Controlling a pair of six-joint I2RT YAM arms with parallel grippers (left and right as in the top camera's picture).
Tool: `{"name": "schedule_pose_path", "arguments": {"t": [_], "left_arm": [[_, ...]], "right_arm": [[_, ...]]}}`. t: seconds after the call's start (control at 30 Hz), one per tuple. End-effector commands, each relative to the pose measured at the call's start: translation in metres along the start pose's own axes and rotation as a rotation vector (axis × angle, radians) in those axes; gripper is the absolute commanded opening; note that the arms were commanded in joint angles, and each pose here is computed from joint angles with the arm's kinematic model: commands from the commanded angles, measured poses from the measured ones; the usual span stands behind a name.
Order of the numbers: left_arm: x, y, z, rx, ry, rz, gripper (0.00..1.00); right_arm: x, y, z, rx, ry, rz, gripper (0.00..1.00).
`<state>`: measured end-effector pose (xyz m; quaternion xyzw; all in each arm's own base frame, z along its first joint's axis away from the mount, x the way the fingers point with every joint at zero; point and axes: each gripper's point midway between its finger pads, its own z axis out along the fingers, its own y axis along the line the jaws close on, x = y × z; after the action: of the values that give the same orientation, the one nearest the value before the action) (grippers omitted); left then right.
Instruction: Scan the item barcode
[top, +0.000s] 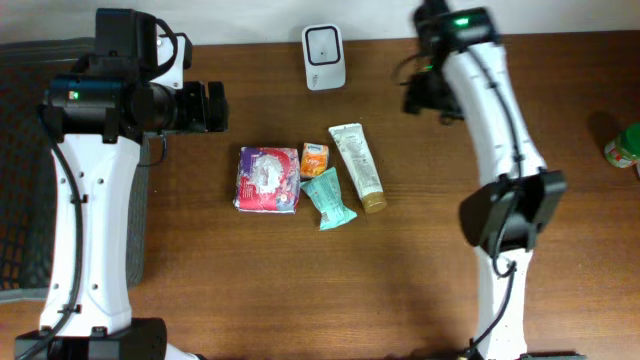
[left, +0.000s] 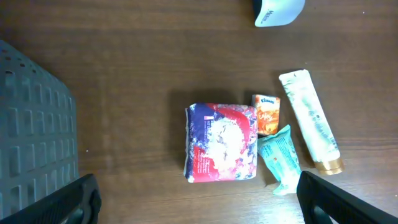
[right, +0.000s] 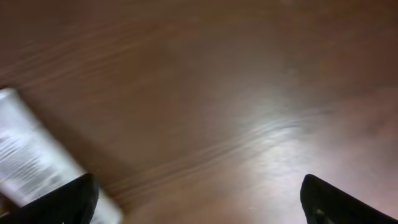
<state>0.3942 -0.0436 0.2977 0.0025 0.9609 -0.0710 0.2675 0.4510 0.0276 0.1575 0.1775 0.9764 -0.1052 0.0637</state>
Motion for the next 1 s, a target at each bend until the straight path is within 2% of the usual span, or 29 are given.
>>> {"name": "schedule_pose_path", "arguments": {"t": [0.0,0.13,0.3,0.43,0.57,0.7,0.83,0.9,0.93,0.97], "left_arm": [[-0.001,-0.002,-0.007,0.01,-0.018,0.009,0.99],[-0.001,-0.002,-0.007,0.011,-0.018,0.009,0.99],[-0.001,-0.002,-0.007,0.011,-0.017,0.008,0.99],[-0.001,-0.002,-0.007,0.011,-0.018,0.009,0.99],[-0.001,-0.002,-0.007,0.01,-0.018,0.009,0.99],[-0.001,-0.002,-0.007,0.011,-0.017,0.008,0.99],[-0.001,-0.002,-0.007,0.011,-0.017,0.008,0.99],[-0.001,-0.002,-0.007,0.011,-0.018,0.009,0.99],[-0.001,-0.002,-0.007,0.011,-0.018,0.009,0.99],[-0.001,-0.002,-0.007,0.011,-0.017,0.008,0.99]], "right_arm": [[0.003,-0.021,0.01,-0.077,0.105,0.012,0.99],[0.022,0.025,0.011,-0.491,0.234,-0.223,0.99],[0.068,0.057,0.044,-0.712,0.394,-0.378,0.99],[0.1,0.081,0.07,-0.898,0.49,-0.348,0.99],[0.116,0.105,0.081,-1.087,0.507,-0.298,1.0],[0.122,0.118,0.097,-1.088,0.501,-0.267,0.96],[0.131,0.133,0.117,-0.982,0.506,-0.224,0.85],[0.135,0.141,0.12,-0.952,0.49,-0.258,0.67],[0.138,0.146,0.119,-0.952,0.488,-0.273,0.62],[0.142,0.152,0.117,-0.953,0.485,-0.294,0.47]]}}
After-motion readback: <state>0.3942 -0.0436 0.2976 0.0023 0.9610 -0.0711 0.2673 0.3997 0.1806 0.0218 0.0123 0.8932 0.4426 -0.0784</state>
